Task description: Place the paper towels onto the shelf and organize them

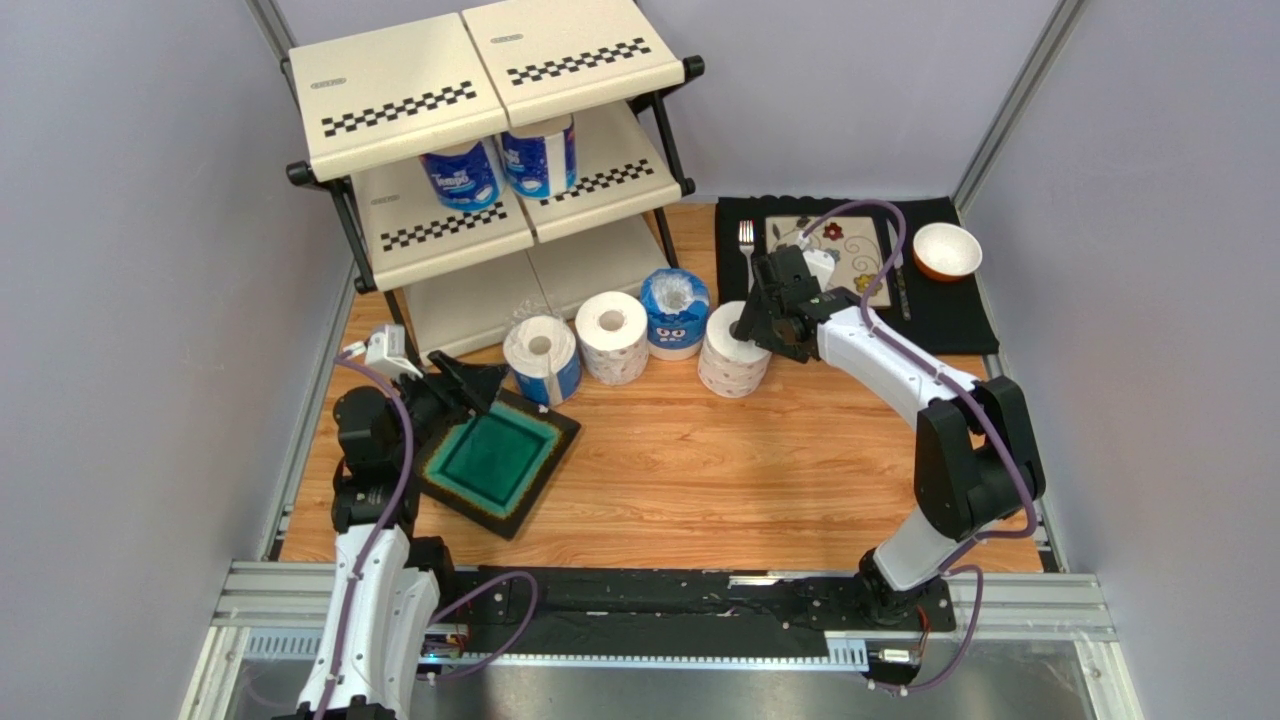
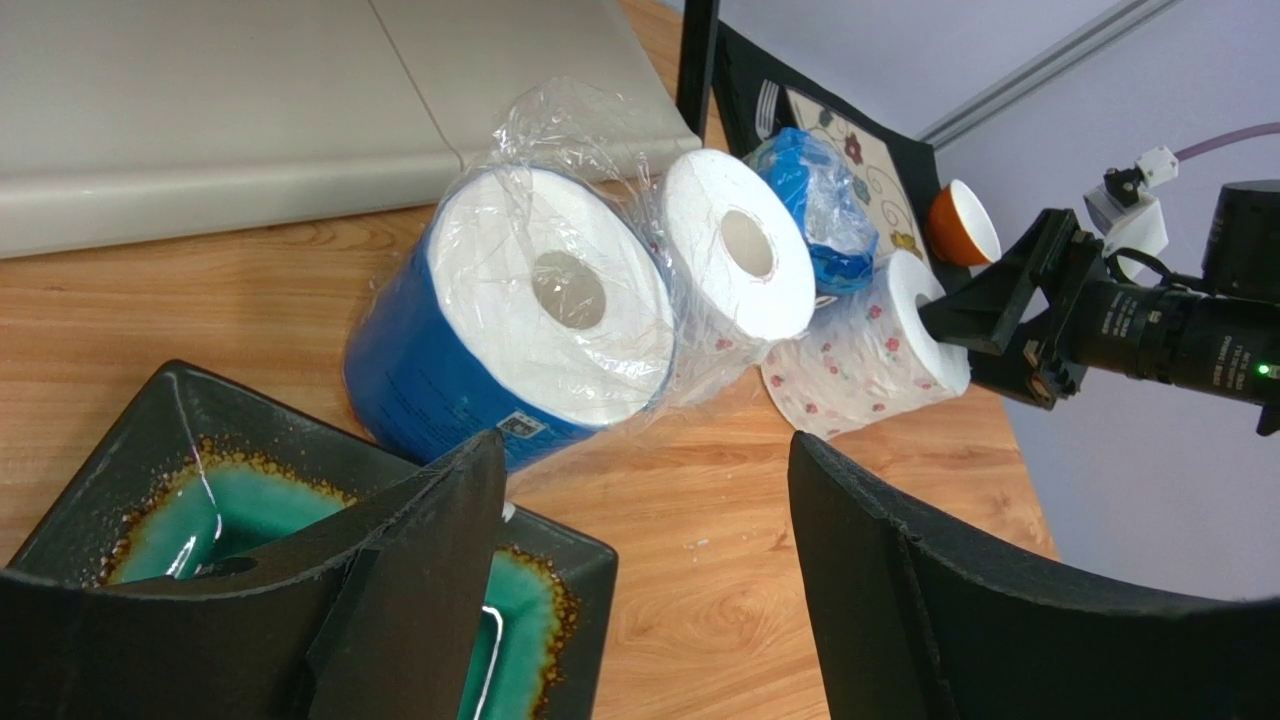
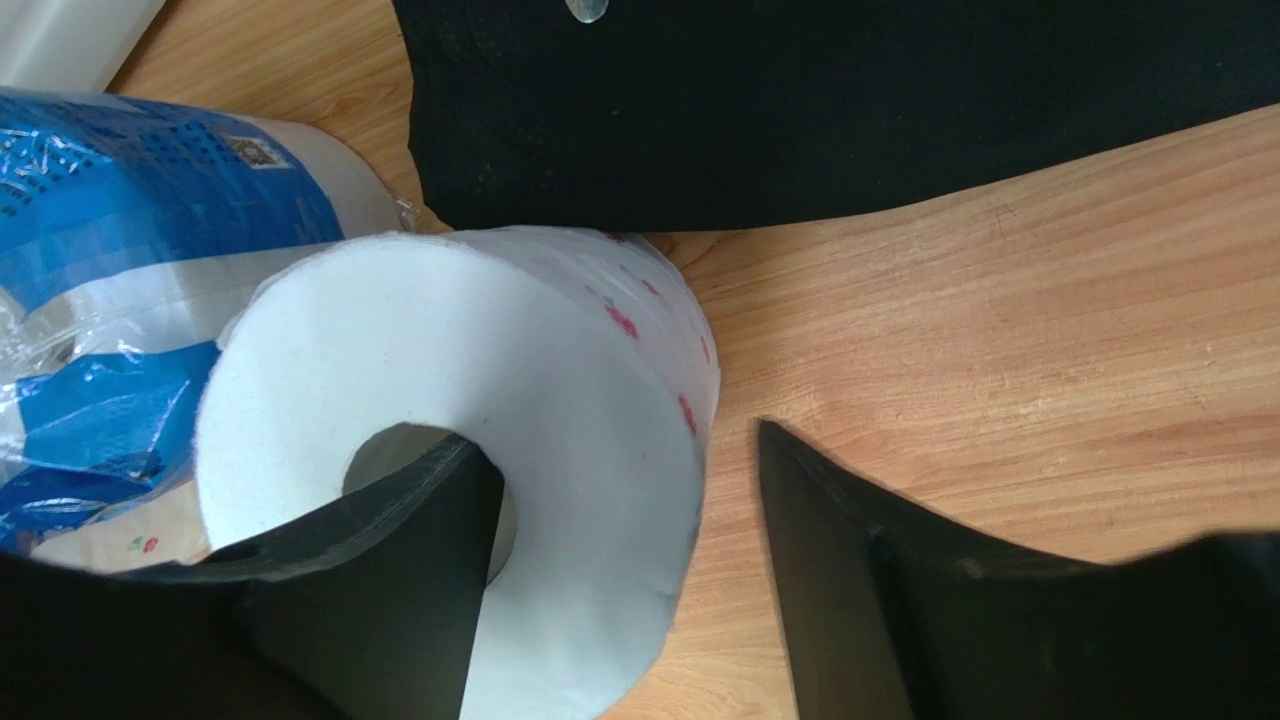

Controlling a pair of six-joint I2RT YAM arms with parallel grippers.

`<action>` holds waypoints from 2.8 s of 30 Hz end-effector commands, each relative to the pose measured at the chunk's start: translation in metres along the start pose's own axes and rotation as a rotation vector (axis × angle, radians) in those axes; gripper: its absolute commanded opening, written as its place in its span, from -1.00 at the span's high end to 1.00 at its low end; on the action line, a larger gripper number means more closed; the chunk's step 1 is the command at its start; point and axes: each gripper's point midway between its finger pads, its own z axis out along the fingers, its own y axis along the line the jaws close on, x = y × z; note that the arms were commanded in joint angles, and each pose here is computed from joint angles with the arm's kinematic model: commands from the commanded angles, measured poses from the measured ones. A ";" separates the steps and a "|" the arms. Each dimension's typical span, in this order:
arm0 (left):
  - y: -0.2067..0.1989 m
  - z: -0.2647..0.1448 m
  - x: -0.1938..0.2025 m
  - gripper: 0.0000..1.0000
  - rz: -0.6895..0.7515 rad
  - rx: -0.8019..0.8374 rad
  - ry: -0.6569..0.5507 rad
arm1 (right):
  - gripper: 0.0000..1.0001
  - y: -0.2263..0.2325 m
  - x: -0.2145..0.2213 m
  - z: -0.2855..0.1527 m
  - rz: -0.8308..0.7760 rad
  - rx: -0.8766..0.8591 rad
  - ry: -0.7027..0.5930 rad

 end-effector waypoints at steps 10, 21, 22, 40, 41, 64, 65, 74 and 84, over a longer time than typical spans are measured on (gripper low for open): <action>-0.012 -0.001 -0.005 -0.54 0.018 0.052 -0.014 | 0.99 0.011 -0.056 -0.073 0.077 -0.151 -0.160; -0.015 -0.004 -0.004 -0.54 -0.005 0.064 -0.027 | 1.00 0.083 -0.238 -0.329 0.106 -0.647 -0.740; -0.016 -0.004 -0.004 -0.54 -0.008 0.066 -0.025 | 1.00 0.096 -0.242 -0.340 0.077 -0.706 -0.737; -0.018 -0.008 -0.002 -0.54 -0.015 0.063 -0.015 | 1.00 0.245 -0.280 -0.404 -0.214 -1.242 -0.910; -0.017 -0.008 -0.002 -0.54 -0.015 0.061 -0.017 | 1.00 0.251 -0.276 -0.403 -0.219 -1.248 -0.913; -0.024 -0.008 -0.006 -0.54 0.001 0.078 -0.008 | 1.00 0.064 -0.203 -0.340 0.058 -0.545 -0.775; -0.024 -0.008 -0.006 -0.54 -0.002 0.081 -0.002 | 1.00 0.055 -0.180 -0.304 0.064 -0.486 -0.705; -0.040 -0.011 -0.026 -0.52 0.042 0.087 -0.008 | 1.00 0.022 -0.073 -0.191 0.011 -0.327 -0.378; -0.050 -0.001 -0.029 -0.48 0.071 0.079 0.022 | 0.99 0.006 -0.042 -0.129 -0.209 -0.065 -0.182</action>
